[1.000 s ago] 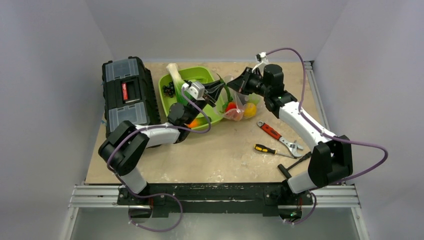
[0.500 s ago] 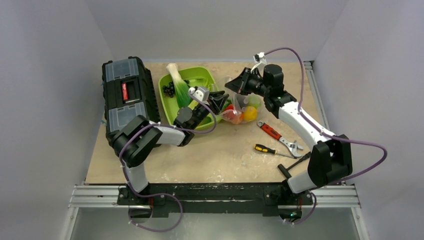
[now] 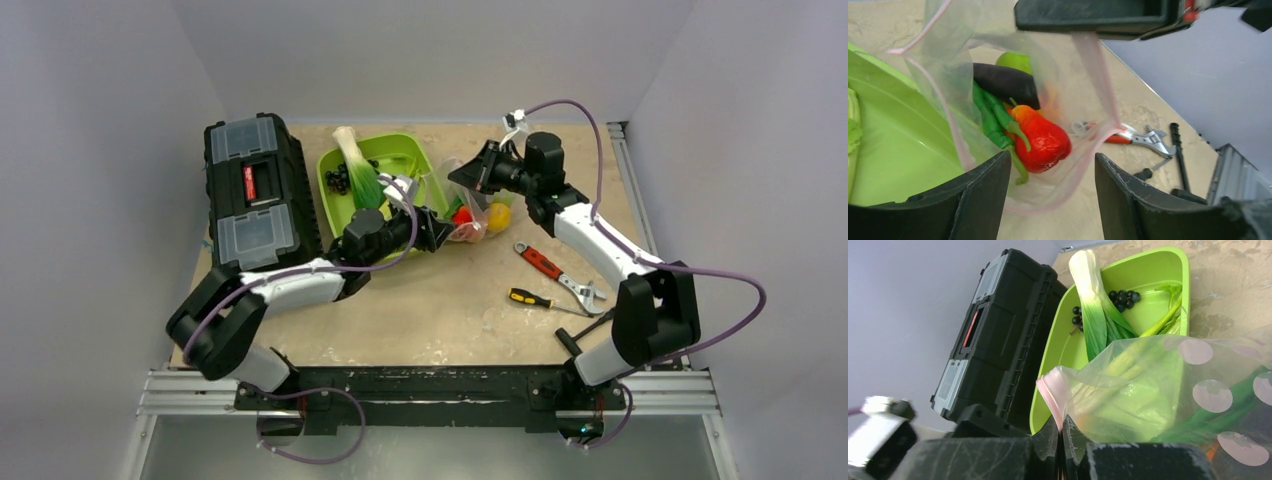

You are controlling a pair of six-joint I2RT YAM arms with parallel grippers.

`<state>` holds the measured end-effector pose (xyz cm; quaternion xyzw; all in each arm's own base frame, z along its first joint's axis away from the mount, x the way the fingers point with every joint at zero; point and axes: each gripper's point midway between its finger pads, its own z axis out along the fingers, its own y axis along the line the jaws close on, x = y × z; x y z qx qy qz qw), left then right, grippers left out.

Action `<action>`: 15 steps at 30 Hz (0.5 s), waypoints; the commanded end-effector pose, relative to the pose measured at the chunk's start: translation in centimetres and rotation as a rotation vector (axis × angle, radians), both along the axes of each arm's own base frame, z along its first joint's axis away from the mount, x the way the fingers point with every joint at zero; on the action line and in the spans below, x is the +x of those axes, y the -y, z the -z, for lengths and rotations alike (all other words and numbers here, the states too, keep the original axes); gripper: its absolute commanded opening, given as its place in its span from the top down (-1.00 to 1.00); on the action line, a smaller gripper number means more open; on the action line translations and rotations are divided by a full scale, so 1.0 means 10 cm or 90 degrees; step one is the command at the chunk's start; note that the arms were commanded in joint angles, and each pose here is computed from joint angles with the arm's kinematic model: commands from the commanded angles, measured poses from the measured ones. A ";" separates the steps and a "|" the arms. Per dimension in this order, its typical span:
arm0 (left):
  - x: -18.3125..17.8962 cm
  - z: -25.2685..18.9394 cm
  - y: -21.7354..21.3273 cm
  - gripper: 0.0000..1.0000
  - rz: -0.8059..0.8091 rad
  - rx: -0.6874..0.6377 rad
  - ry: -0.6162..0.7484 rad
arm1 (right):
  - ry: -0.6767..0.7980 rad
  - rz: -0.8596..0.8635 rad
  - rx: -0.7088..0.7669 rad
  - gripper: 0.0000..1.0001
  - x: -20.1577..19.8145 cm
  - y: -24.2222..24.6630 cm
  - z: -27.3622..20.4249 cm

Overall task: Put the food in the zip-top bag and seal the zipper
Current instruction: Place the fake vegetable in the zipper food storage bag.

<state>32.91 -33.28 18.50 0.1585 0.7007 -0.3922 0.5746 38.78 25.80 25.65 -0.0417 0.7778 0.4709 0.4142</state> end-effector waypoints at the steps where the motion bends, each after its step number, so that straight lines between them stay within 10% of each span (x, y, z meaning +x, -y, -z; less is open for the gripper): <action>1: -0.31 -0.32 -0.07 -0.22 0.045 0.046 -0.116 | 0.041 -0.032 0.025 1.00 -0.02 -0.07 -0.12; 15: -0.45 -0.67 -0.36 -0.01 0.053 0.103 -0.309 | 0.068 -0.031 0.008 1.00 -0.05 -0.03 -0.15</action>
